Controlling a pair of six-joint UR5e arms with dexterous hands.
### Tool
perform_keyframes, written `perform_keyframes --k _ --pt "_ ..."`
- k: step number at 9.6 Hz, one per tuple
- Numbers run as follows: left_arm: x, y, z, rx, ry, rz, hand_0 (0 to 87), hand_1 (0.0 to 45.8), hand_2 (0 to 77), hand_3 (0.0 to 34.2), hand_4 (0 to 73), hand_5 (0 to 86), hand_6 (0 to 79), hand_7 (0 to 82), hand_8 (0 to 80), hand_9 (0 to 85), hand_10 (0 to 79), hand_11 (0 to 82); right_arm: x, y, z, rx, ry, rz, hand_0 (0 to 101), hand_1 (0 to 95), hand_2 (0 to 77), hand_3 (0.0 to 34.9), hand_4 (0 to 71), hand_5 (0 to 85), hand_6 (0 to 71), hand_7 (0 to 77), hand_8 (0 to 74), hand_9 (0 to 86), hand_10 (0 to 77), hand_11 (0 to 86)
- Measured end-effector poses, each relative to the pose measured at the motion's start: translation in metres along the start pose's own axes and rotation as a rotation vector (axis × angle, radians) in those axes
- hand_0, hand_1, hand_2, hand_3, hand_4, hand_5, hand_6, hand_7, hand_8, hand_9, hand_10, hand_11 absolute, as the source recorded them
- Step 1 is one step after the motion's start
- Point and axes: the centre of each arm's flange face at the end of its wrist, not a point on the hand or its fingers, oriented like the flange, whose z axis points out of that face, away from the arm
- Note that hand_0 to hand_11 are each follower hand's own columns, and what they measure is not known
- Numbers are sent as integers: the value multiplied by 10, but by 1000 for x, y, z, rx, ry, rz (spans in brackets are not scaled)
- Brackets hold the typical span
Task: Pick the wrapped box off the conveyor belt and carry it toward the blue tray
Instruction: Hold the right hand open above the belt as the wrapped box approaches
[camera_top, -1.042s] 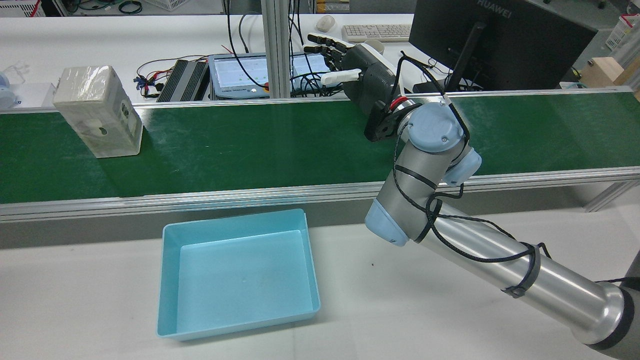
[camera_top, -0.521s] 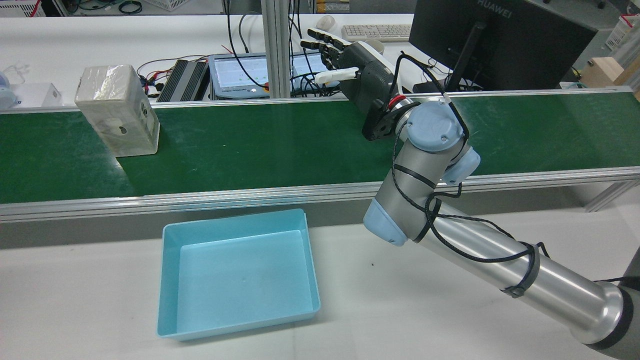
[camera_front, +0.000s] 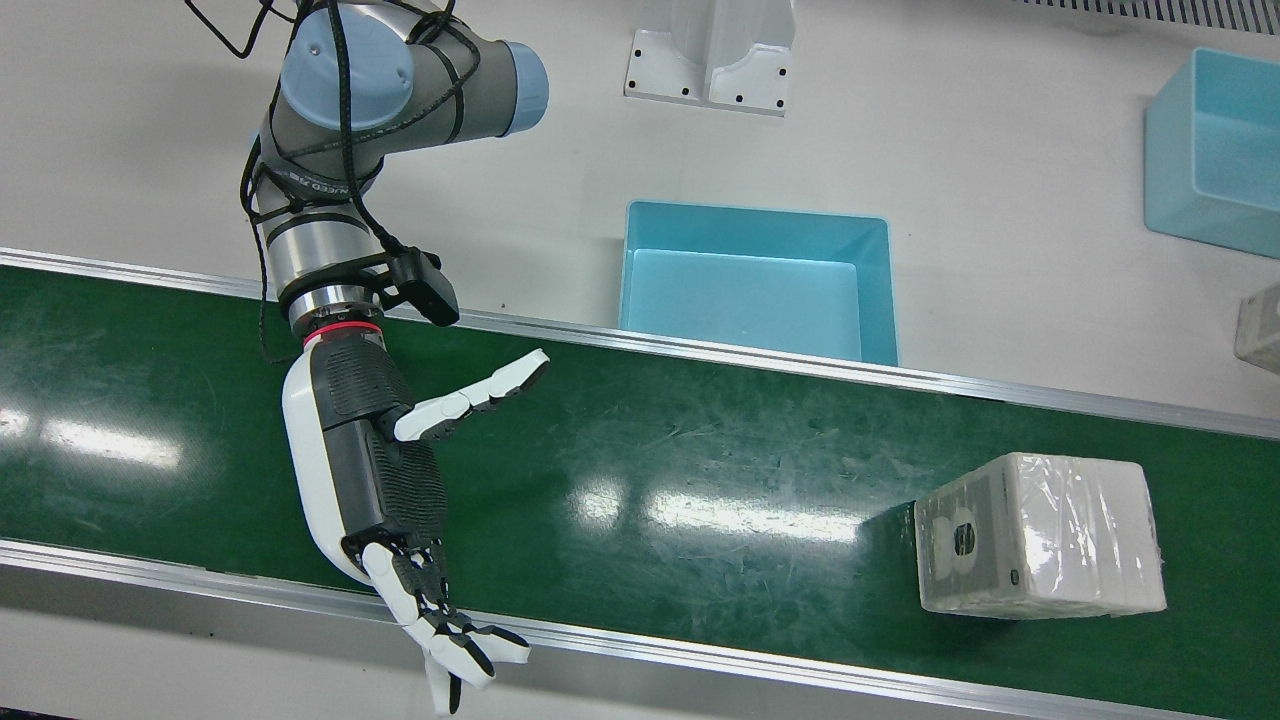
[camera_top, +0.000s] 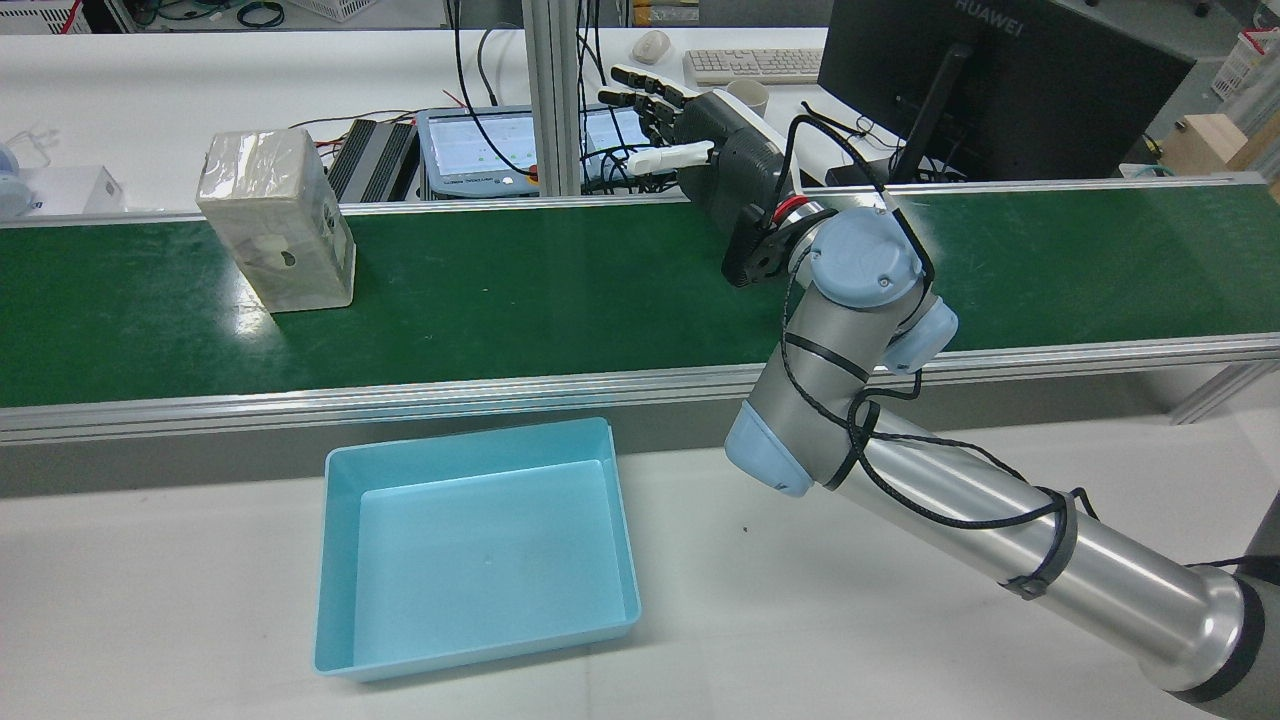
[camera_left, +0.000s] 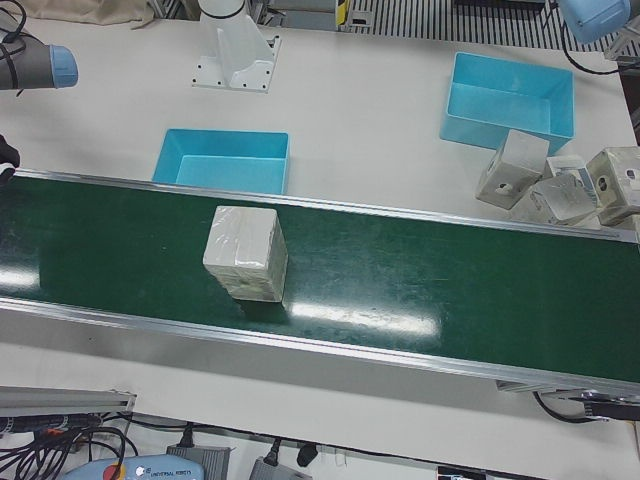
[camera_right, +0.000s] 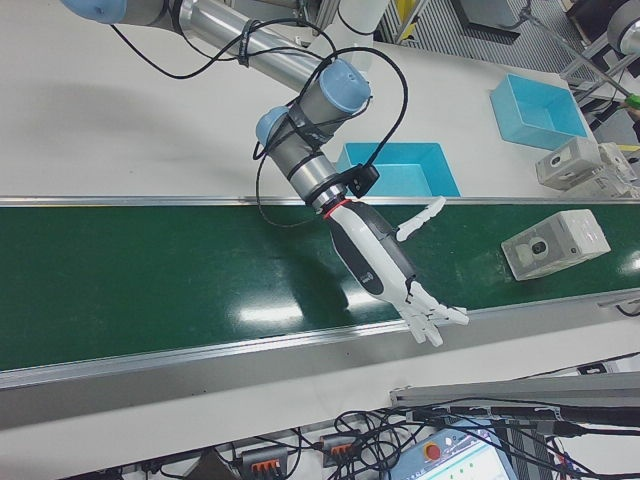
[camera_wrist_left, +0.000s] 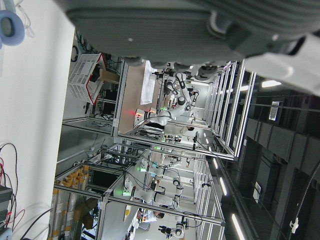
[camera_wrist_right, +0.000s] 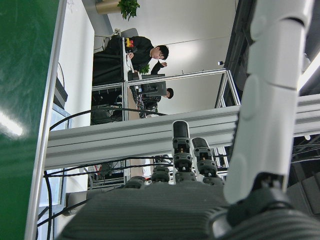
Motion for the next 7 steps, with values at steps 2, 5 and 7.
perform_keyframes --k 2,5,7 --pt "0 0 0 0 0 0 0 0 5 0 0 11 5 5 5 5 5 5 1 -2 -3 1 1 1 471 109 16 0 93 131 65 202 33 38 5 11" --pt "0 0 0 0 0 0 0 0 11 0 0 11 5 5 5 5 0 5 -4 -2 -10 -4 -1 3 471 120 16 0 93 131 65 202 22 38 5 11" --pt "0 0 0 0 0 0 0 0 11 0 0 11 5 5 5 5 5 5 -7 -9 -19 2 -6 3 479 120 16 0 131 147 93 229 16 44 0 11"
